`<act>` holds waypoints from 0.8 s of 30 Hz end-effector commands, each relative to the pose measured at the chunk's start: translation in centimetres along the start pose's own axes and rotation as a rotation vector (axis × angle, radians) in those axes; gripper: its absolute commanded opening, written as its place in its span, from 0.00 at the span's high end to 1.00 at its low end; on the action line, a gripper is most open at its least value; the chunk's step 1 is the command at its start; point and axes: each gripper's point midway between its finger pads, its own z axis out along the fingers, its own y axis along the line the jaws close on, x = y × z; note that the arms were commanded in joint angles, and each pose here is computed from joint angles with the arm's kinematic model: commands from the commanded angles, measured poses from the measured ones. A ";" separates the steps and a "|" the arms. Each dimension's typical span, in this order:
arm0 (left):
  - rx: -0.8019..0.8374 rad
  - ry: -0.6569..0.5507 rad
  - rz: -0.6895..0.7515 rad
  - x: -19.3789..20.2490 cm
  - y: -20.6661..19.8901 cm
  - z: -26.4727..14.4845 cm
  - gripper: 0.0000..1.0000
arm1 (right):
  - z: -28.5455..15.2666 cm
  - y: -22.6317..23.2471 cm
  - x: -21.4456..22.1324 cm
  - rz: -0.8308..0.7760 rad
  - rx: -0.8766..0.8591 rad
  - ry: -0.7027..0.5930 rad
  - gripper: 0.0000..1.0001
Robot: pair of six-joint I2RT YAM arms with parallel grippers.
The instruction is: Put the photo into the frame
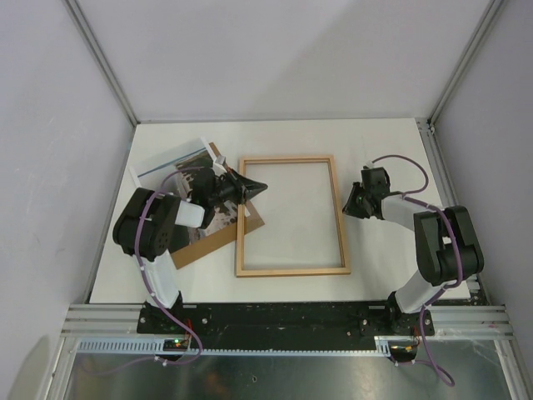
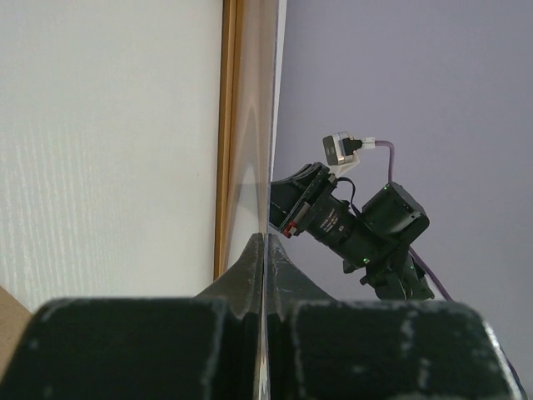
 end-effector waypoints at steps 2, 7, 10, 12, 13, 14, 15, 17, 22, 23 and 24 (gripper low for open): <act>0.046 0.009 0.031 0.3 -1.4 -0.2 1.00 | -1.2 0.0 -1.4 -0.019 0.035 -0.053 0.75; 0.043 0.006 0.033 0.3 -1.2 -0.2 1.00 | -1.9 0.2 -1.9 -0.018 0.031 -0.078 0.71; 0.042 0.007 0.033 0.2 -1.2 -0.2 1.00 | -2.2 0.3 -2.0 -0.016 0.027 -0.091 0.69; 0.042 0.006 0.032 0.2 -1.2 -0.2 1.00 | -2.4 0.4 -2.2 -0.016 0.018 -0.102 0.67; 0.041 0.007 0.031 0.2 -1.1 -0.1 1.00 | -2.5 0.6 -2.3 -0.018 0.012 -0.105 0.66; 0.041 0.007 0.031 0.2 -1.1 -0.1 1.00 | -2.5 0.7 -2.3 -0.021 0.005 -0.106 0.66; 0.040 0.008 0.031 0.2 -1.1 -0.1 1.00 | -2.5 0.8 -2.2 -0.023 0.000 -0.102 0.65; 0.039 0.007 0.031 0.2 -1.1 -0.1 1.00 | -2.3 1.0 -1.9 -0.029 -0.008 -0.092 0.65; 0.037 0.008 0.028 0.2 -1.0 -0.1 1.00 | -1.8 1.3 -1.2 -0.040 -0.022 -0.067 0.65; 0.038 0.009 0.028 0.2 -1.0 -0.1 1.00 | -1.7 1.4 -1.2 -0.043 -0.027 -0.064 0.65; 0.038 0.009 0.029 0.2 -1.0 -0.1 1.00 | -1.6 1.4 -1.0 -0.045 -0.028 -0.058 0.64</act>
